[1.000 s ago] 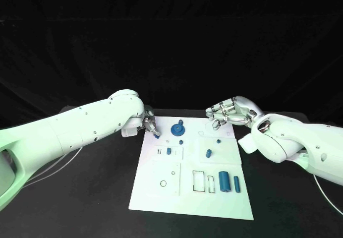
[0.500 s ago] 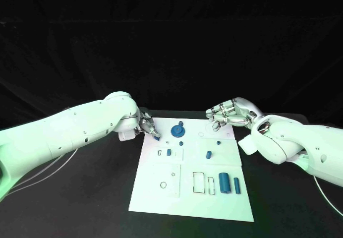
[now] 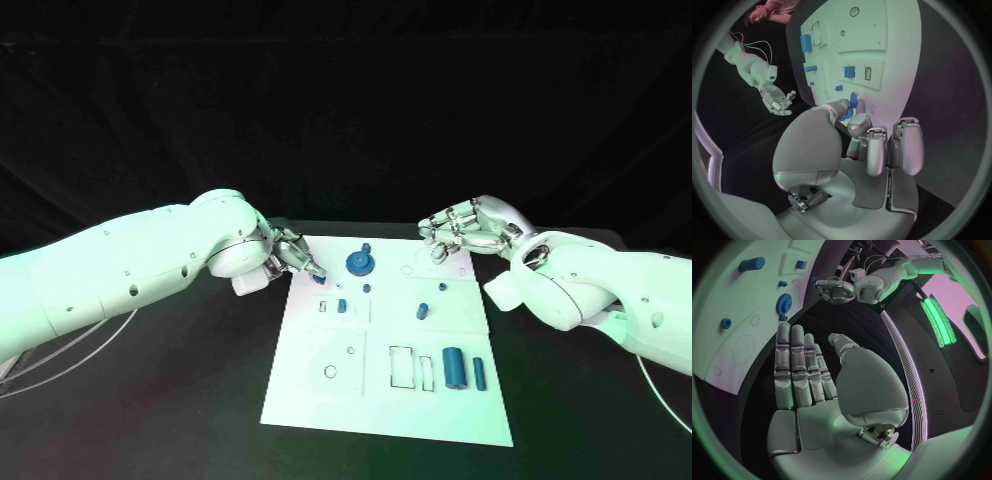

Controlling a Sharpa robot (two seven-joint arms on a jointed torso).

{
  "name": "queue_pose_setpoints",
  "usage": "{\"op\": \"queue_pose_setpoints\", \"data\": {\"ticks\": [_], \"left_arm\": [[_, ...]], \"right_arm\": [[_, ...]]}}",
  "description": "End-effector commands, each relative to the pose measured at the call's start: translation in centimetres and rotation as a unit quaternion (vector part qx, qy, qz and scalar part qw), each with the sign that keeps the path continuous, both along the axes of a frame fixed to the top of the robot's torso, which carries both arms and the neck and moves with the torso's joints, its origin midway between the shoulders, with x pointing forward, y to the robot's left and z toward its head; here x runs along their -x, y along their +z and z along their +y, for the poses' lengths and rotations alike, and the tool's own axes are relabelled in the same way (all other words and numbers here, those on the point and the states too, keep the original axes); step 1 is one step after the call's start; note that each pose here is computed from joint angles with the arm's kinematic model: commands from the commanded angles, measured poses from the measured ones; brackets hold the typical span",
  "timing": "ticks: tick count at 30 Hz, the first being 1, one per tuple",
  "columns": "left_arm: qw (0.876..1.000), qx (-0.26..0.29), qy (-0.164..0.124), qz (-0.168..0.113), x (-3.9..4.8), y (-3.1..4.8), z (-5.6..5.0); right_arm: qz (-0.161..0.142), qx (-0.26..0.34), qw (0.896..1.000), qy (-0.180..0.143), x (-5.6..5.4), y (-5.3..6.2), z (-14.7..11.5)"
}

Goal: Assemble the parts on the task board

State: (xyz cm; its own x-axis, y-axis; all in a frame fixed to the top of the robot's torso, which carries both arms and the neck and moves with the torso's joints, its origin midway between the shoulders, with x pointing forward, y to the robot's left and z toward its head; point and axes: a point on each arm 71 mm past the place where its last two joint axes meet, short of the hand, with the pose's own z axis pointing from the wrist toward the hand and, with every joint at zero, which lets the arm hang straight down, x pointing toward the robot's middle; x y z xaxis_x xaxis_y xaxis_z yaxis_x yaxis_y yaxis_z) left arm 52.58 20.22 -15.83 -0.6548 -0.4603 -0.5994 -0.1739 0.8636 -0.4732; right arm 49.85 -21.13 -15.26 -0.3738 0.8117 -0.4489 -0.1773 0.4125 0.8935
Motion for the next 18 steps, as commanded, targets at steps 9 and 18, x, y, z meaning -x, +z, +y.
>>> {"op": "queue_pose_setpoints", "data": {"ticks": [9, 18], "left_arm": [[0.992, -0.054, -0.002, -0.112, 1.37, -0.27, -0.2], [0.992, -0.053, -0.015, -0.111, 2.78, -1.52, -1.5]], "right_arm": [[-0.003, 0.0, 1.0, 0.001, 0.0, 0.0, 0.0], [-0.003, 0.004, 1.0, -0.002, 0.0, 0.0, -0.1]]}}
